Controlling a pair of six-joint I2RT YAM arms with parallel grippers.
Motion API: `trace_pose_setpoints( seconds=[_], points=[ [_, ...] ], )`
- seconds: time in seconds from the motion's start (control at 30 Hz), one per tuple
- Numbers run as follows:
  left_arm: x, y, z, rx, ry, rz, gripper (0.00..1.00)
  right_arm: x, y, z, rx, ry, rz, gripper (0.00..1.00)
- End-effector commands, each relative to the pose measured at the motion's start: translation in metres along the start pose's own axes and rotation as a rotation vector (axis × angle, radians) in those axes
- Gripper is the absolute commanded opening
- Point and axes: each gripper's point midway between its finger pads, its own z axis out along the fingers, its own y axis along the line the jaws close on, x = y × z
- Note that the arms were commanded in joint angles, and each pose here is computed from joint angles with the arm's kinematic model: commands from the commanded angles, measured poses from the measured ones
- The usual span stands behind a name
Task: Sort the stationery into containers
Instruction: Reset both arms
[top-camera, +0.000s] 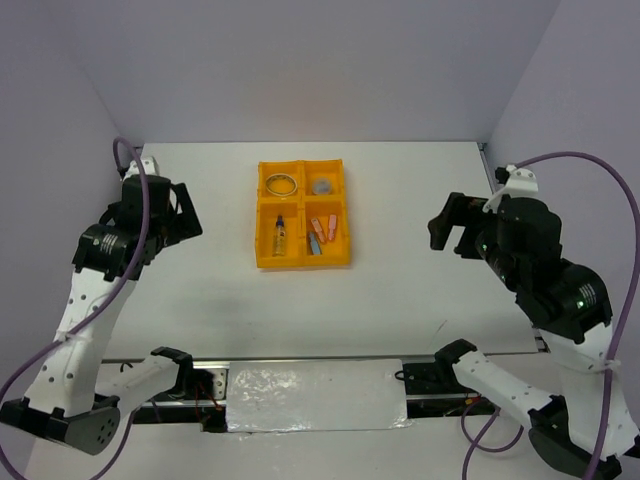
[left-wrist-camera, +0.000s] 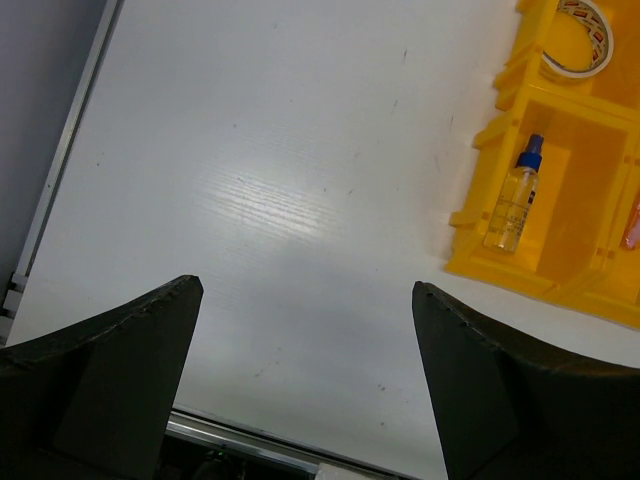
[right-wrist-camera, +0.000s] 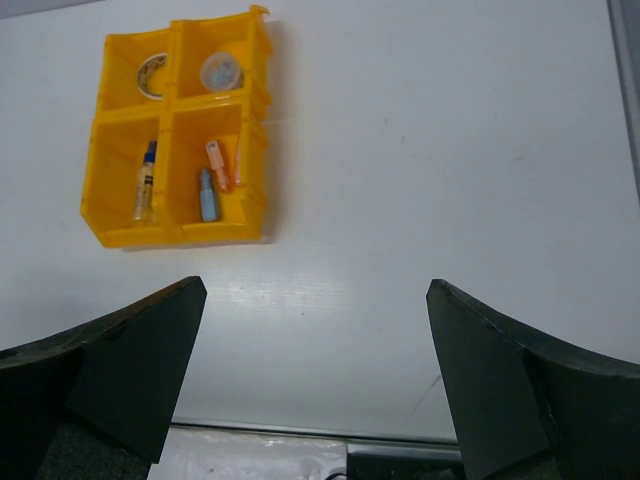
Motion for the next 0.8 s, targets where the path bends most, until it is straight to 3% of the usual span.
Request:
trace_pose_setpoints(
  seconds=[0.0, 0.37, 0.77],
  points=[
    [0.000, 0.005, -0.003, -0.005, -0.033, -0.045, 0.99, 0.006, -0.022, -0.018, 0.069, -0.011, -0.010, 1.00],
    [0.007, 0.020, -0.005, -0.062, -0.037, -0.032, 0.99, 0.012, -0.015, -0.020, 0.020, -0.005, 0.013, 1.00],
    [0.004, 0.008, -0.002, -0.007, -0.040, -0.026, 0.99, 0.007, -0.006, -0.004, 0.010, -0.009, 0.014, 1.00]
  ],
)
